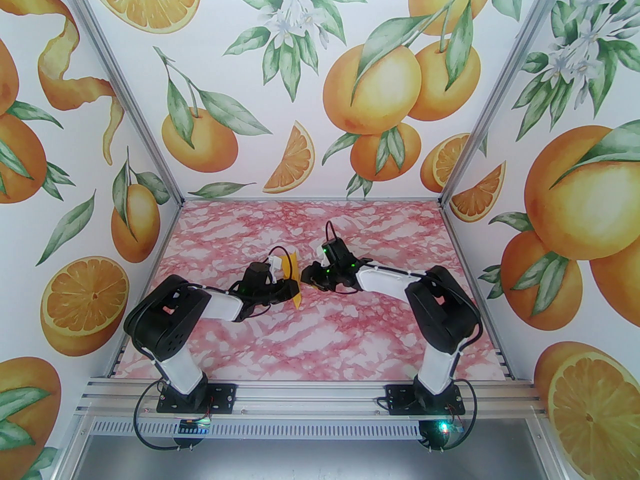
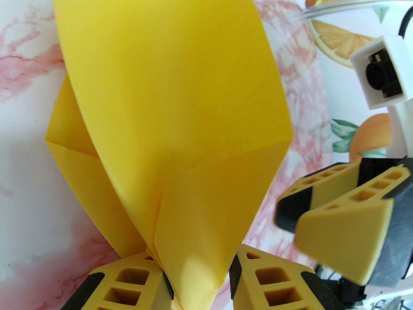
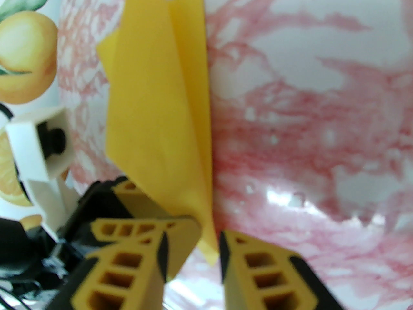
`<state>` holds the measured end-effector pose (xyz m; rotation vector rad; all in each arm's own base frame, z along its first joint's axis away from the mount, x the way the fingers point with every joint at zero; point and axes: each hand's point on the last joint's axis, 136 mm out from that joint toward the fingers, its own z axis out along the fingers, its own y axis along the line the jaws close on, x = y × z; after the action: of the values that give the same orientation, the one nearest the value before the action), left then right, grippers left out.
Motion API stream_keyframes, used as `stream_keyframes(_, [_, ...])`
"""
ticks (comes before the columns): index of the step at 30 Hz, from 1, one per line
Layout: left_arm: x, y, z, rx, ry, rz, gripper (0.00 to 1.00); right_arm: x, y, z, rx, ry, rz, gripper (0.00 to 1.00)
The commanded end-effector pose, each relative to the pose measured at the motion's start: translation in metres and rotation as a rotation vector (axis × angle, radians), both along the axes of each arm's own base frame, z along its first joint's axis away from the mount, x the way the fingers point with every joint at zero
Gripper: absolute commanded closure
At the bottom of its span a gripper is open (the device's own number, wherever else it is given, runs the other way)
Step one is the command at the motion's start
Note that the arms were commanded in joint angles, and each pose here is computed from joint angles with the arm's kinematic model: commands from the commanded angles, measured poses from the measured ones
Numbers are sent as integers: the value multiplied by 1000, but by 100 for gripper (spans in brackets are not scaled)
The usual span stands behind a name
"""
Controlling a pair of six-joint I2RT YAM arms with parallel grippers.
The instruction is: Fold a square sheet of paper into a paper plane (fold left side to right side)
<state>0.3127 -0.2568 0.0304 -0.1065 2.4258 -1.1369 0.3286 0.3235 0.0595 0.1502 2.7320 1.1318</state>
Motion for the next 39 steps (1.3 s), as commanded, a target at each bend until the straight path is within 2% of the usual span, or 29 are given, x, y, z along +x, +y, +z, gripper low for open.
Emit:
stream_keyframes(1, [-12, 10, -21, 60, 59, -8, 66, 5, 10, 0, 23, -18, 30, 62])
stream_keyframes(6, [-14, 11, -22, 101, 60, -36, 66, 18, 18, 8, 25, -35, 22, 55])
stream_keyframes(14, [-15, 11, -21, 118, 61, -53, 66, 34, 20, 22, 1, -71, -8, 54])
stream_keyframes(17, [-15, 11, -22, 119, 64, -57, 66, 39, 17, 20, -52, -62, -8, 55])
stream_keyframes(21, [-16, 11, -22, 125, 64, -65, 66, 42, 19, 15, -122, -46, 15, 61])
stream_keyframes(27, [-17, 11, -21, 140, 62, -83, 65, 40, 20, -1, -228, 8, 54, 63])
stream_keyframes(31, [-19, 13, -22, 163, 70, -85, 65, 43, 20, -2, -270, 6, 55, 72])
stream_keyframes(33, [-19, 16, -22, 180, 72, -84, 64, 44, 18, -3, -289, 6, 49, 79])
stream_keyframes(39, [-19, 23, -17, 252, 65, -87, 59, 43, 11, 0, -307, 1, 31, 89])
